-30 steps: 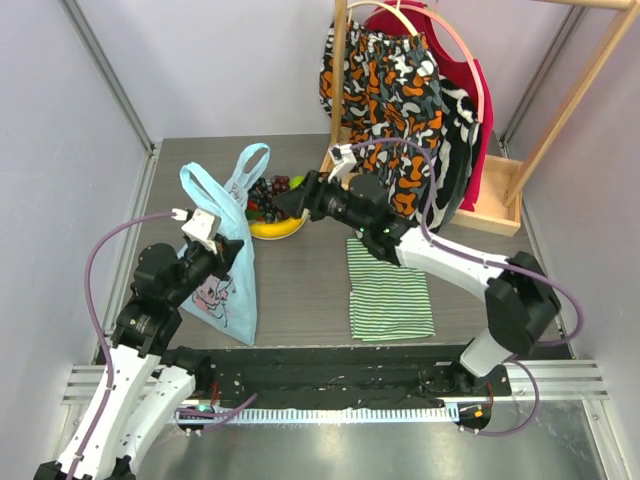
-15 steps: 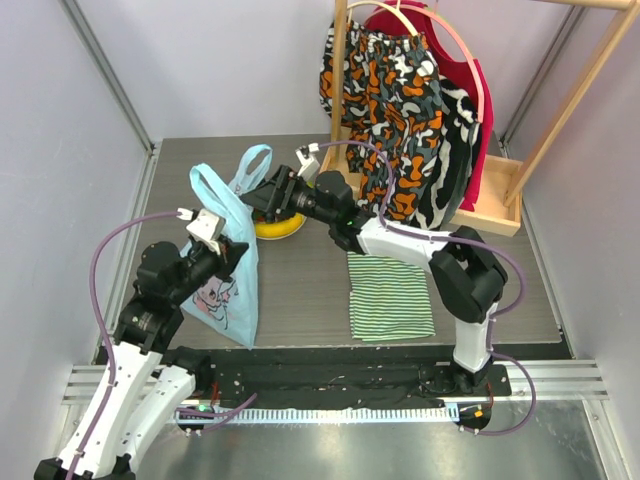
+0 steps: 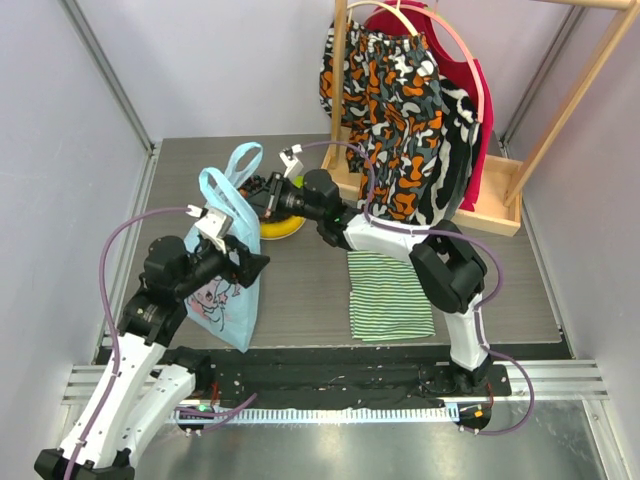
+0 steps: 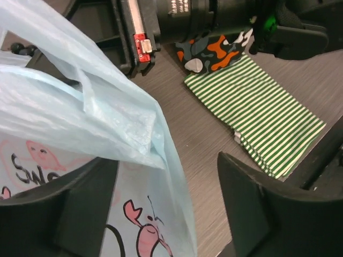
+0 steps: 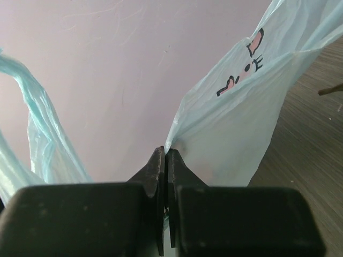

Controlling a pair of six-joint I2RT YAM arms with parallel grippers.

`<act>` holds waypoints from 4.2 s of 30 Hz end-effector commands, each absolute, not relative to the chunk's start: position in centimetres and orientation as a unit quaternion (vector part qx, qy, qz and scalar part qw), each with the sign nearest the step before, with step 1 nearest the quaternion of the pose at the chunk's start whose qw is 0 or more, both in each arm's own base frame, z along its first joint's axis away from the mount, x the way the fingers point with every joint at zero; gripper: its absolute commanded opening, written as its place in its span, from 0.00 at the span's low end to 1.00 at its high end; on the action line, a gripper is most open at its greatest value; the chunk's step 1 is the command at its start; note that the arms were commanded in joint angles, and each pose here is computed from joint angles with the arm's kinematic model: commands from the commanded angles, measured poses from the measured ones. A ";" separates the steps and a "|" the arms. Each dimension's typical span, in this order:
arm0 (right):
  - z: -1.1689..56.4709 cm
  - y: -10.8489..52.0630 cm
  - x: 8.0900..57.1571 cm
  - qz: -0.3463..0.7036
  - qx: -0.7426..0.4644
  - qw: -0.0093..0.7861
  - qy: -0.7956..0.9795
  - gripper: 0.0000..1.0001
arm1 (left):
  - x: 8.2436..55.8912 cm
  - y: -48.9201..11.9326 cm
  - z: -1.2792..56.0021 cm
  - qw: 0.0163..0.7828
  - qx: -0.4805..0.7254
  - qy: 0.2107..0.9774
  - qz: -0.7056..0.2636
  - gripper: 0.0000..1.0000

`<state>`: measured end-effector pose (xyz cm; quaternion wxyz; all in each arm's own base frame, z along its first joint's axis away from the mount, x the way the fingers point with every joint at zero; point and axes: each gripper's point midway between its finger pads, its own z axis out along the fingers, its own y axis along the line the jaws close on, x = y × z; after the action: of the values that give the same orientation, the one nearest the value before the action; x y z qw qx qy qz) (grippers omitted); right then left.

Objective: Place the fruits into the plastic bag

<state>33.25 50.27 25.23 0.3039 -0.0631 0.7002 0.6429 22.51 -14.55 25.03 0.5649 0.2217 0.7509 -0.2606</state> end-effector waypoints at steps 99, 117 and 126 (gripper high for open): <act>35.0 38.2 27.3 0.555 -0.024 0.510 0.657 0.85 | 22.7 -18.2 35.0 0.613 0.167 0.614 -0.468 0.00; 35.6 37.8 29.0 0.541 0.009 0.530 0.653 0.84 | 22.4 -18.4 34.6 0.608 0.179 0.616 -0.468 0.00; 34.2 39.8 29.1 0.555 -0.008 0.501 0.664 0.45 | 22.3 -18.6 34.3 0.602 0.183 0.618 -0.471 0.01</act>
<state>29.18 39.31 30.55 0.4884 -0.0065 0.7008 0.5199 22.57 -18.58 33.49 0.5865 0.1642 0.6353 -0.4749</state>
